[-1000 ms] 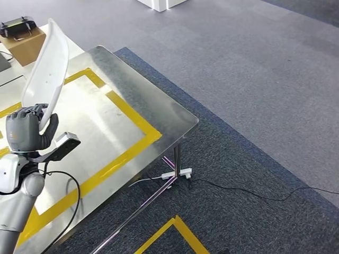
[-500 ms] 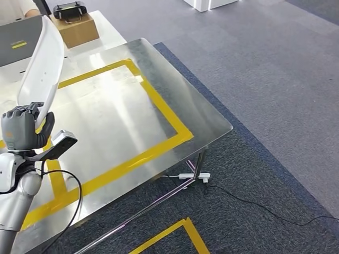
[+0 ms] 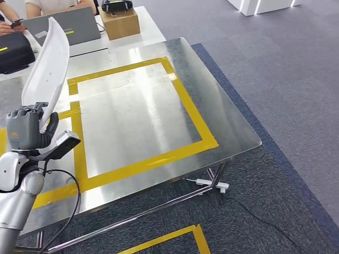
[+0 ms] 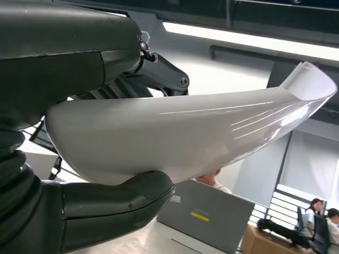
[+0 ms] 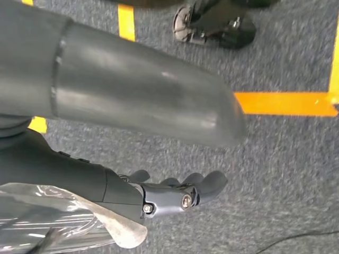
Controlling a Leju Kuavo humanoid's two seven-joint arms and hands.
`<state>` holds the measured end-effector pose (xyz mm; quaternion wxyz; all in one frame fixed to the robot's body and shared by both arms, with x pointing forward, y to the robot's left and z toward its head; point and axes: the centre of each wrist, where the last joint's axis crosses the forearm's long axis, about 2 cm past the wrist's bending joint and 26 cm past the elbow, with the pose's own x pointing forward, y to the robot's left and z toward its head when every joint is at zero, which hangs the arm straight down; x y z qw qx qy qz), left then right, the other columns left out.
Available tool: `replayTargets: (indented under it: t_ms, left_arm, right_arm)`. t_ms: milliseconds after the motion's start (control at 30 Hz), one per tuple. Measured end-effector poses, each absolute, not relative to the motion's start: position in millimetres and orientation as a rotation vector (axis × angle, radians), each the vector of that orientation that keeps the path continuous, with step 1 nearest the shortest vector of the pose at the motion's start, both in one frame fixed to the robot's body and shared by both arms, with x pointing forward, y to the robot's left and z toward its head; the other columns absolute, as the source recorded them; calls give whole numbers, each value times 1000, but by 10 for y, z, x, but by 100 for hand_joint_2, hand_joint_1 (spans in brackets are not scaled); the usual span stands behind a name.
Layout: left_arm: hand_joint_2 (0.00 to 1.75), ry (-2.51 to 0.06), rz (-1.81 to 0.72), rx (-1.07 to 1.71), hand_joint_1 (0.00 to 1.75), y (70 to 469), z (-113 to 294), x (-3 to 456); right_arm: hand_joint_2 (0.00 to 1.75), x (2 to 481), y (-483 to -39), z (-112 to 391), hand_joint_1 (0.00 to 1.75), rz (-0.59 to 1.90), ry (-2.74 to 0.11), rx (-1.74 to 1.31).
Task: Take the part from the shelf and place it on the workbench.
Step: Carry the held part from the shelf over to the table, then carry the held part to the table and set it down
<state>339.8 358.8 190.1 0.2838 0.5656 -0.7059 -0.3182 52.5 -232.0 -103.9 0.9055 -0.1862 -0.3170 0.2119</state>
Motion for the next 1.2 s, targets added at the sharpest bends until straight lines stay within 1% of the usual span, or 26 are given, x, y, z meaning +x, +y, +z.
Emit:
replayTargets:
  t_ms: [1200]
  left_arm:
    - [175, -1871, -865, 1513, 175, 3601, 1897, 3454]
  right_arm:
    - [0, 504, -2282, -1043, 0, 491, -628, -319]
